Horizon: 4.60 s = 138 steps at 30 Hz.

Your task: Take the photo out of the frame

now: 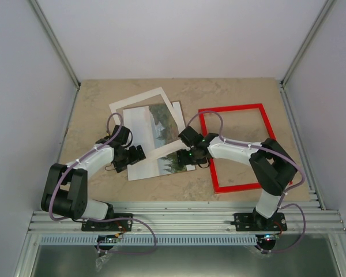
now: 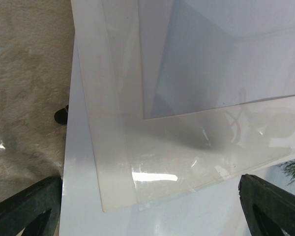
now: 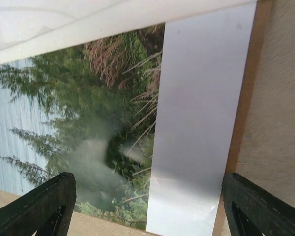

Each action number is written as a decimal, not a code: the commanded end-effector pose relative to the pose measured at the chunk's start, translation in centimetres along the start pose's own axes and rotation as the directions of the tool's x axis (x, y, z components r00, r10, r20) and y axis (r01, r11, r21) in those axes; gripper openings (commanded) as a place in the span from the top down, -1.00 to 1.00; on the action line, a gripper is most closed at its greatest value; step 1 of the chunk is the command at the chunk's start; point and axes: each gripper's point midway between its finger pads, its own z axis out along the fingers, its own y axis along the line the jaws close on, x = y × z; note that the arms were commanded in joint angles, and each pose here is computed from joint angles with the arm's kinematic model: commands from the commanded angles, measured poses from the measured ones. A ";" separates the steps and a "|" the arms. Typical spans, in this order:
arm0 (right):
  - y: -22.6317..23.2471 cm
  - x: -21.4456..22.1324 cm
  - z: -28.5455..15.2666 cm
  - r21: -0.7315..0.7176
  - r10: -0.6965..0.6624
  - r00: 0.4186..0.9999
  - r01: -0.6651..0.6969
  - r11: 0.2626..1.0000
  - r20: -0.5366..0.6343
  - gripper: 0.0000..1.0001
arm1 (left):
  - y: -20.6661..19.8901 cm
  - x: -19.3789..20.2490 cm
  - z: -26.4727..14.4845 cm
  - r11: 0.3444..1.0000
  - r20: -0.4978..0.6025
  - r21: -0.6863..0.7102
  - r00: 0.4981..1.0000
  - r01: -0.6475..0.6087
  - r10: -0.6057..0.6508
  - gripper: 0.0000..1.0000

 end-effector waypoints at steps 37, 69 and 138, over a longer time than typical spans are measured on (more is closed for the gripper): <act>0.2 -1.6 -1.0 -0.058 0.036 0.998 -0.033 0.998 0.042 -0.66 | -0.4 1.1 0.2 0.999 -0.037 0.035 0.999 0.003 -0.002 -1.00; 0.6 -1.3 -1.1 -0.098 0.039 0.997 -0.032 0.995 0.067 -0.67 | -3.6 2.5 -1.2 0.965 -0.076 0.249 0.995 0.080 -0.063 -0.84; -0.8 -4.2 -6.2 -0.312 0.090 0.963 -0.007 0.950 0.255 -0.67 | -7.1 5.4 -3.9 0.734 -0.066 0.668 0.993 0.120 -0.102 0.71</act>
